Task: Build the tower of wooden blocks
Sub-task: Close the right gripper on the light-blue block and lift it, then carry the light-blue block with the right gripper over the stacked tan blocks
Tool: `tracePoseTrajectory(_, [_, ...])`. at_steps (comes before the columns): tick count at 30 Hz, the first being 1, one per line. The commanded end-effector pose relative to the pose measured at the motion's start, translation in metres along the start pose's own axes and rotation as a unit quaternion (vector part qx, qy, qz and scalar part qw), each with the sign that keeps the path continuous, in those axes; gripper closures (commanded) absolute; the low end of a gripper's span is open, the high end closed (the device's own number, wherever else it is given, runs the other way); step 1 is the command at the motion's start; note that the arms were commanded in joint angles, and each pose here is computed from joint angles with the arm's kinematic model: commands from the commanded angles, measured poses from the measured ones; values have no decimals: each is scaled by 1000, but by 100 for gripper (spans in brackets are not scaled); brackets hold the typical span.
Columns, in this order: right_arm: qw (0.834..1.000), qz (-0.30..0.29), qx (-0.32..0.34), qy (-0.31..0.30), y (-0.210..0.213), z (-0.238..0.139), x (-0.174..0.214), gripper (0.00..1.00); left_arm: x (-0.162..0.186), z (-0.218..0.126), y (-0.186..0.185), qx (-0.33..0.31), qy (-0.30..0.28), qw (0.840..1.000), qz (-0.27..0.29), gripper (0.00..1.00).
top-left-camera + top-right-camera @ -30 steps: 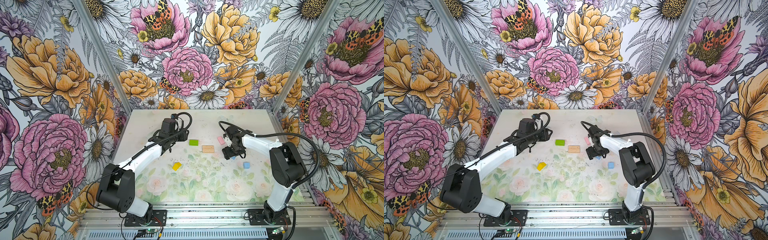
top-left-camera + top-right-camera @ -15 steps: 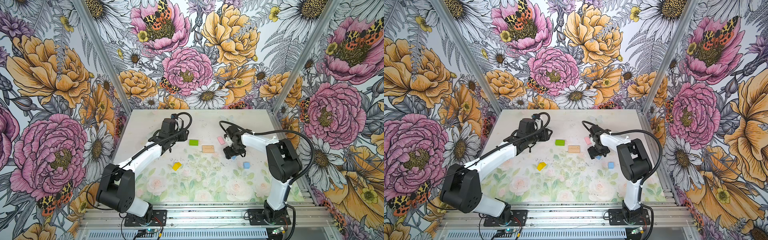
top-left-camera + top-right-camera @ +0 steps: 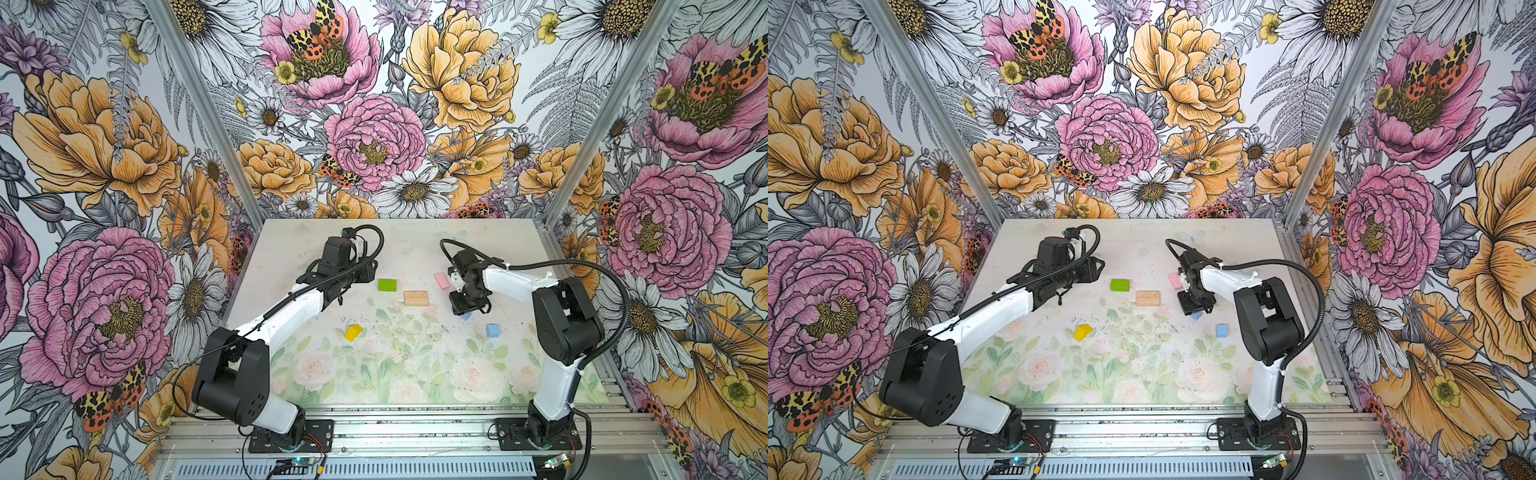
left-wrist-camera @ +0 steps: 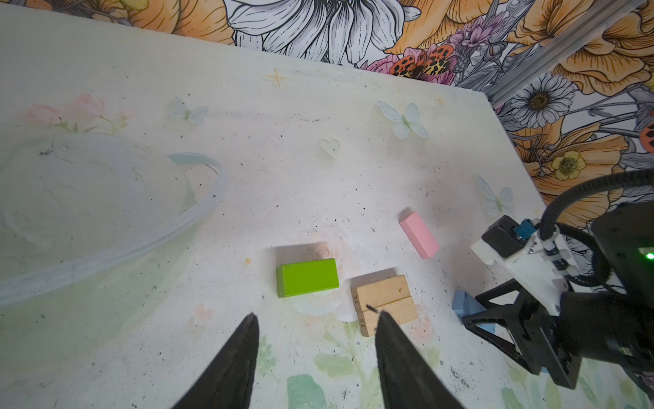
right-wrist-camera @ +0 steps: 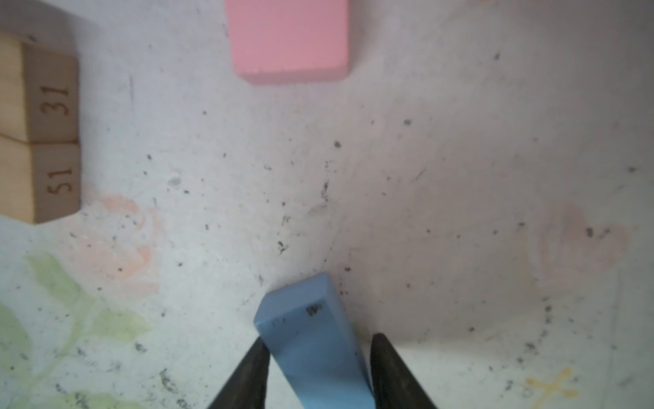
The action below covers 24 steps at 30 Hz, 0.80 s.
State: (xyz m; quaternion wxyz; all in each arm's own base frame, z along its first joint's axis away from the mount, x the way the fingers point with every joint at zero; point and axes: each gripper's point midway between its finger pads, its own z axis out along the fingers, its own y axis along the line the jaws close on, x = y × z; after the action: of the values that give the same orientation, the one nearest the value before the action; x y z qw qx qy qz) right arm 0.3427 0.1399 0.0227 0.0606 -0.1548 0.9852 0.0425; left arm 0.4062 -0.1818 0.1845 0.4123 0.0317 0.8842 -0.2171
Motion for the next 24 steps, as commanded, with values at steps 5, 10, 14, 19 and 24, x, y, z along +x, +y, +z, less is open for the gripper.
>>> tracePoseTrajectory(5, [1000, 28, -11, 4, 8, 5, 7, 73, -6, -10, 5, -9, -18, 1000, 9, 45])
tracePoseTrajectory(10, [999, 49, -9, 4, 13, 4, 9, 80, -6, -11, 4, -8, -20, 1000, 9, 45])
tracePoseTrajectory(14, [998, 66, -12, 4, 17, 3, 9, 98, -6, -11, 4, -9, -21, 1000, 10, 45])
tracePoseTrajectory(19, [995, 96, -15, -19, 25, -14, 0, 100, -6, -13, 4, -8, -22, 1000, 11, 45])
tracePoseTrajectory(24, [991, 124, -1, -59, 39, -45, -16, 100, -6, -14, 5, -11, -22, 1000, 13, 46])
